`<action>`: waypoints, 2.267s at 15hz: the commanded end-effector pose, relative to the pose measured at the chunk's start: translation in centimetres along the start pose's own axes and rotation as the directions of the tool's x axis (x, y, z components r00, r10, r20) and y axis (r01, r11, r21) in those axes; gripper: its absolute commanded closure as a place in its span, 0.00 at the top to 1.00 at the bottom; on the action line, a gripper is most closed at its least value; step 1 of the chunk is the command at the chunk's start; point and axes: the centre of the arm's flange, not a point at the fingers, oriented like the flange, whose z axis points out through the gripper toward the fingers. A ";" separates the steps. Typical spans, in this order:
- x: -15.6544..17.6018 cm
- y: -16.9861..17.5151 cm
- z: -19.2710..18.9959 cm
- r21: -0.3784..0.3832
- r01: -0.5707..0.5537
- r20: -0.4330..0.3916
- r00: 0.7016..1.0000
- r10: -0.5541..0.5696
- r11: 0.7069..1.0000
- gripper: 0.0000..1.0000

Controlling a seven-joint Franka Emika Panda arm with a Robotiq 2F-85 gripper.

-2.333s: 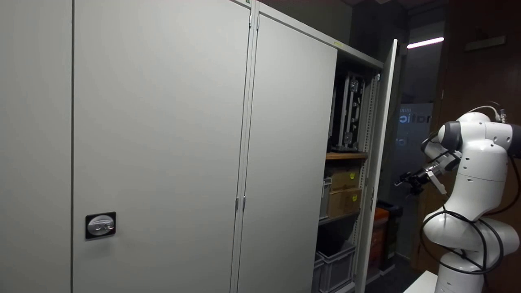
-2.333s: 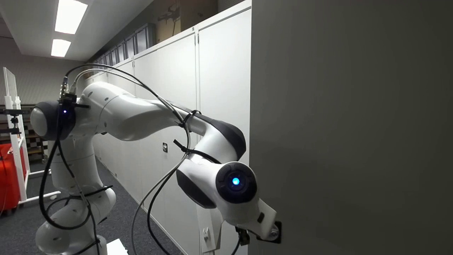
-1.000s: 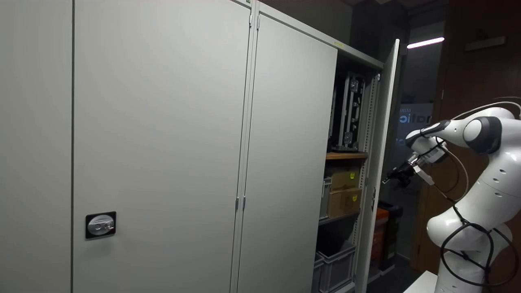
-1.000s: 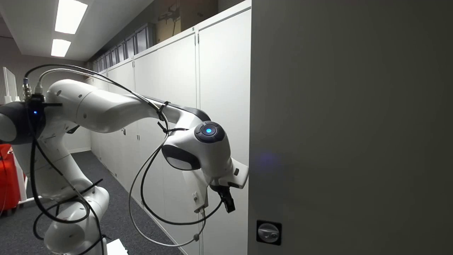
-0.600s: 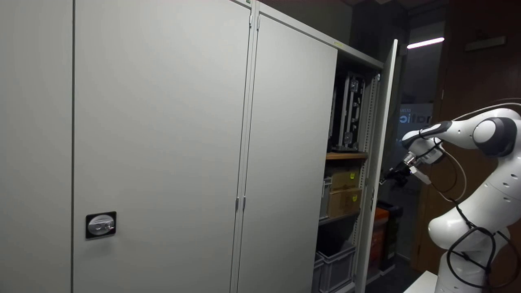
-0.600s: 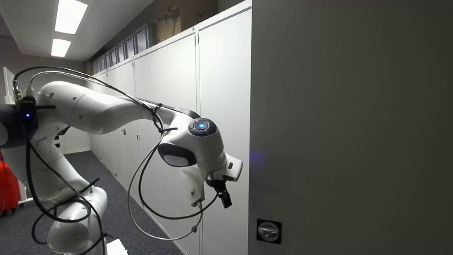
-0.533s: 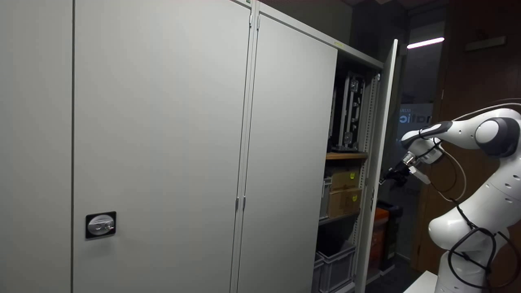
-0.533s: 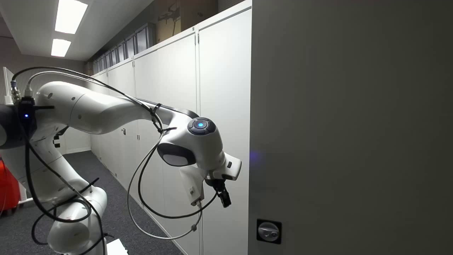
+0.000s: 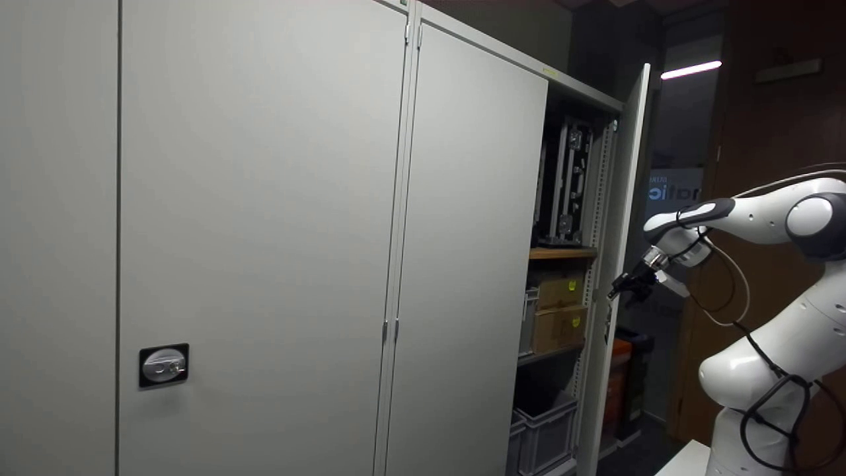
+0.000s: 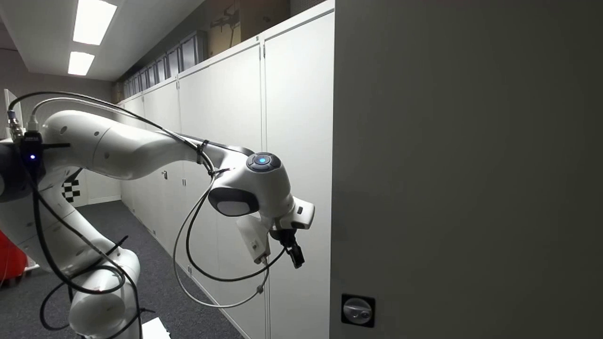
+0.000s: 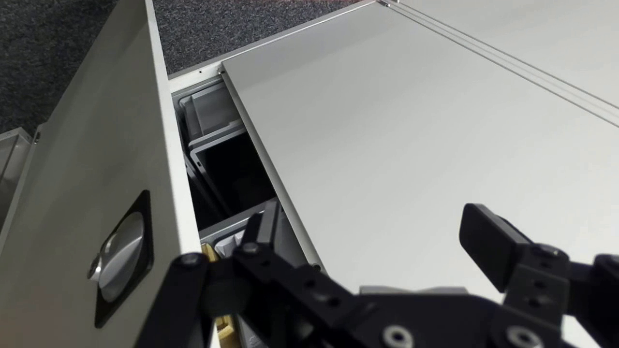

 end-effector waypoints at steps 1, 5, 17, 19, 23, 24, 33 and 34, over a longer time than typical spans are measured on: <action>0.5 -2.2 0.8 -0.039 0.030 -0.020 0.999 -0.031 0.999 1.00; 1.9 -4.3 1.6 -0.081 0.066 -0.057 0.996 -0.071 0.995 1.00; 4.9 -9.4 4.2 -0.157 0.085 -0.168 0.979 -0.112 0.984 1.00; 5.3 -10.1 4.6 -0.165 0.076 -0.187 0.976 -0.107 0.983 1.00; 6.1 -11.6 6.0 -0.192 0.046 -0.239 0.967 -0.092 0.980 1.00; 6.3 -12.0 6.3 -0.201 0.039 -0.252 0.963 -0.090 0.979 1.00; 8.2 -15.4 9.4 -0.281 -0.040 -0.381 0.922 -0.073 0.959 1.00; 8.4 -15.5 9.8 -0.288 -0.049 -0.395 0.916 -0.072 0.956 1.00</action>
